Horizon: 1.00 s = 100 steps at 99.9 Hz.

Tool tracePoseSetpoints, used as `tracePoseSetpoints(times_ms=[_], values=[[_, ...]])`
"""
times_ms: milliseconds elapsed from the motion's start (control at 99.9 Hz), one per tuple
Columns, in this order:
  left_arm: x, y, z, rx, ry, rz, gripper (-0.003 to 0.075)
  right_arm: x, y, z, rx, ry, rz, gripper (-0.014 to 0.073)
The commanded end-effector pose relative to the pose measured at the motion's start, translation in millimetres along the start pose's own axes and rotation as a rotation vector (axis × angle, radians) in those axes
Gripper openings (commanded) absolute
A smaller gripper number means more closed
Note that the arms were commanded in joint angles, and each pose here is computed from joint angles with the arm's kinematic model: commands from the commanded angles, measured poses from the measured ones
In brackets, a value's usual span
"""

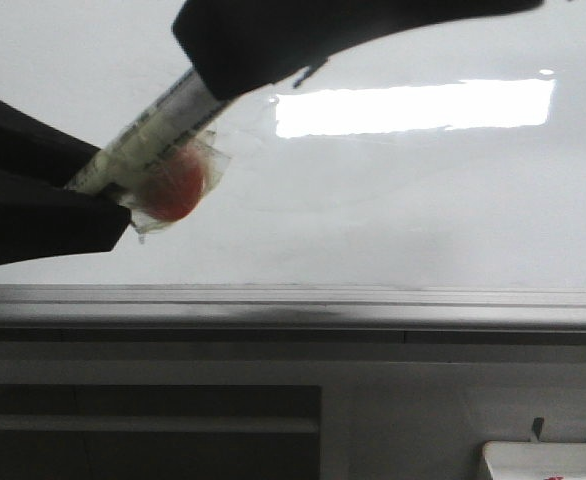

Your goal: Write number 2 on whiteboard

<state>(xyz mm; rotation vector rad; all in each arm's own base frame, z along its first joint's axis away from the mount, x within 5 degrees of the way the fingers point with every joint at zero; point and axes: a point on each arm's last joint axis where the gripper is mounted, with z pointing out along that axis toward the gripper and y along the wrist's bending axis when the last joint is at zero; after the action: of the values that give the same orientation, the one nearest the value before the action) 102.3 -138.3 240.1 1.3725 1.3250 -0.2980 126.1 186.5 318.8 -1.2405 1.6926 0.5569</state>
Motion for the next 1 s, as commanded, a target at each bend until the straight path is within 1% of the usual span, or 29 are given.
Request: tracePoseSetpoints(times_ms=[0, 70, 140, 210, 260, 300, 431, 461, 501, 551, 581, 601, 651, 701, 751, 791, 881, 991], values=[[-15, 4, 0, -0.003, -0.098, -0.014, -0.0020, -15, -5, -2, 0.038, -0.074, -0.002, 0.0340], [-15, 4, 0, -0.003, -0.098, -0.014, -0.0020, -14, -5, 2, 0.031, -0.059, -0.001, 0.0296], [-15, 4, 0, -0.003, -0.098, -0.014, -0.0020, -13, -5, 3, 0.029, -0.053, 0.000, 0.0217], [-15, 4, 0, -0.003, -0.098, -0.014, -0.0020, -13, -5, 4, 0.029, -0.051, 0.001, 0.0099], [-15, 4, 0, -0.003, -0.098, -0.012, -0.0020, -13, -5, 4, 0.029, -0.051, 0.001, -0.0010], [-15, 4, 0, -0.003, -0.098, -0.010, -0.0020, -13, -5, 4, 0.027, -0.050, 0.001, -0.0075], [-13, 4, 0, -0.003, -0.079, -0.002, -0.0018, -13, -5, 4, 0.027, -0.050, 0.001, -0.0077], [-13, 4, 0, -0.003, -0.079, -0.002, -0.0011, -13, -5, 4, 0.027, -0.050, 0.001, -0.0077], [-13, 4, 0, -0.003, -0.082, -0.002, 0.0020, -13, -5, 4, 0.027, -0.050, 0.001, -0.0077], [-14, 4, 0, -0.002, -0.086, -0.002, 0.0087, -12, -4, 4, 0.026, -0.048, 0.000, -0.0077], [-14, 4, 0, -0.002, -0.086, -0.002, 0.0151, -12, -4, 4, 0.026, -0.048, 0.000, -0.0077], [-14, 4, 0, -0.002, -0.086, -0.002, 0.0180, -12, -4, 4, 0.026, -0.048, 0.000, -0.0077], [-14, 4, 0, -0.002, -0.087, -0.004, 0.0300, -12, -4, 4, 0.026, -0.048, 0.000, -0.0077], [-14, 5, -1, -0.010, -0.083, -0.013, 0.0390, -13, -5, 3, 0.028, -0.054, 0.000, -0.0077], [-13, 6, -3, -0.026, -0.075, -0.033, 0.0440, -14, -5, 0, 0.033, -0.064, -0.001, -0.0077], [-13, 8, -7, -0.043, -0.067, -0.044, 0.0449, -16, -5, -2, 0.042, -0.078, -0.001, -0.0077], [-15, 11, -17, -0.085, -0.065, -0.054, 0.0439, -19, -8, -9, 0.068, -0.117, -0.002, -0.0077], [-22, 15, -36, -0.150, -0.115, -0.055, 0.0439, -22, -14, -15, 0.109, -0.146, 0.000, -0.0077]])
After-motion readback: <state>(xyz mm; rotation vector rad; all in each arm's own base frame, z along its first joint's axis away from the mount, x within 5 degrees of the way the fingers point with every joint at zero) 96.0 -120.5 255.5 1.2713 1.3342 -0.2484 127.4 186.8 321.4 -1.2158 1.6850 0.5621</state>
